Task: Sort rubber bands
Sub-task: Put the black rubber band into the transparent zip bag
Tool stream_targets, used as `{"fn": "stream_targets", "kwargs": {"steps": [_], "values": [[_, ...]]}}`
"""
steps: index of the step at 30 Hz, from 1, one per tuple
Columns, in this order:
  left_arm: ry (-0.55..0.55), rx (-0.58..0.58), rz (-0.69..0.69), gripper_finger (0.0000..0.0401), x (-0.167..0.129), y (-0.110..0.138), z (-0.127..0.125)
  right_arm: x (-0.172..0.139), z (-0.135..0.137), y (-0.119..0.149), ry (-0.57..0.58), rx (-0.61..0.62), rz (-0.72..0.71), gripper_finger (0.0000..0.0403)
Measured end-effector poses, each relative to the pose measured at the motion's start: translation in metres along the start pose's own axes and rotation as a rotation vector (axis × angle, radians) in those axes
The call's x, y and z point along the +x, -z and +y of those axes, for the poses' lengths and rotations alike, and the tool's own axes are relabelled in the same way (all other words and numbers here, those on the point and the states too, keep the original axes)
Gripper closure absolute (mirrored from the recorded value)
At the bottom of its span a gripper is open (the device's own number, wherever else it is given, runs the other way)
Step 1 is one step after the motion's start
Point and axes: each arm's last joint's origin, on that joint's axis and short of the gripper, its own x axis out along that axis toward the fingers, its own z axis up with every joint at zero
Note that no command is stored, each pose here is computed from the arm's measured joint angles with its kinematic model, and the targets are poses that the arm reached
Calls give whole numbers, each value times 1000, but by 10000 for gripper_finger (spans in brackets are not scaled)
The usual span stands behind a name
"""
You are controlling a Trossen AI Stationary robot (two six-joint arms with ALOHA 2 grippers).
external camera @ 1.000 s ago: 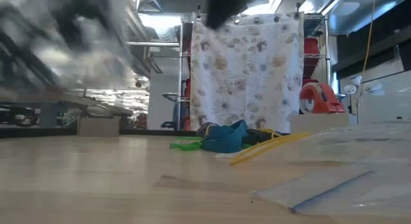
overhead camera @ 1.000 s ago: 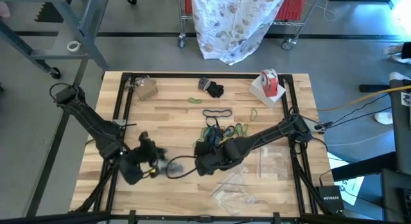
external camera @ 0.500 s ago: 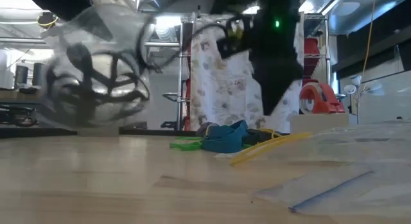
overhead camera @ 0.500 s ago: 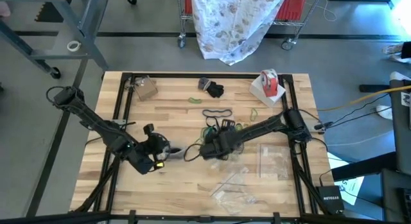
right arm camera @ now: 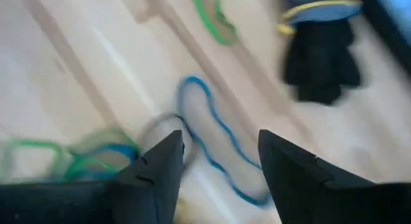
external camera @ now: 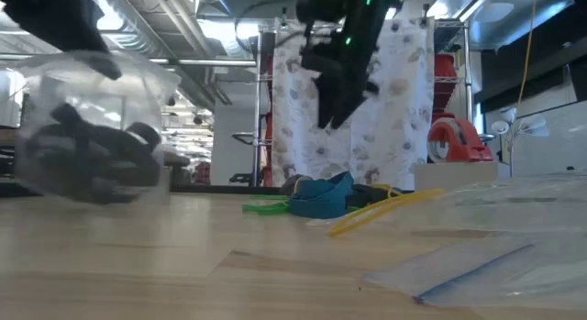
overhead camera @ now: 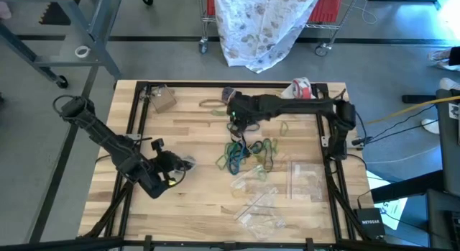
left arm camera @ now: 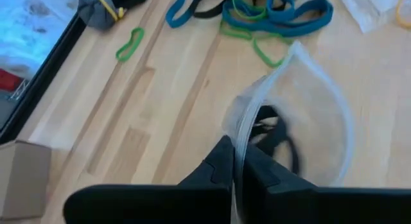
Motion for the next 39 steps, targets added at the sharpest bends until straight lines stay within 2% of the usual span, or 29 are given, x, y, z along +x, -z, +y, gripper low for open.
{"fn": "stream_targets", "kwargs": {"steps": [4,9,12,16,22,27,31,36,39], "values": [[7,-10,3,401,-5,5,-2,31,-13,5,-143,96,42,207],[27,-9,-5,401,-9,8,-5,49,-16,29,-154,138,118,207],[31,-16,-6,401,-10,8,-5,63,-15,44,-217,163,164,207],[33,-19,-10,401,-10,8,-5,79,-15,56,-253,211,132,207],[30,-8,-15,401,-10,8,-5,87,-16,61,-248,230,66,207],[30,0,-15,401,-10,8,-5,90,-19,64,-177,229,51,207],[30,0,-15,401,-10,8,-5,90,-17,62,-213,224,32,207],[32,-3,-16,401,-10,8,-6,88,-10,58,-323,213,20,207],[32,-4,-16,401,-10,8,-6,89,-5,58,-327,199,-4,207]]}}
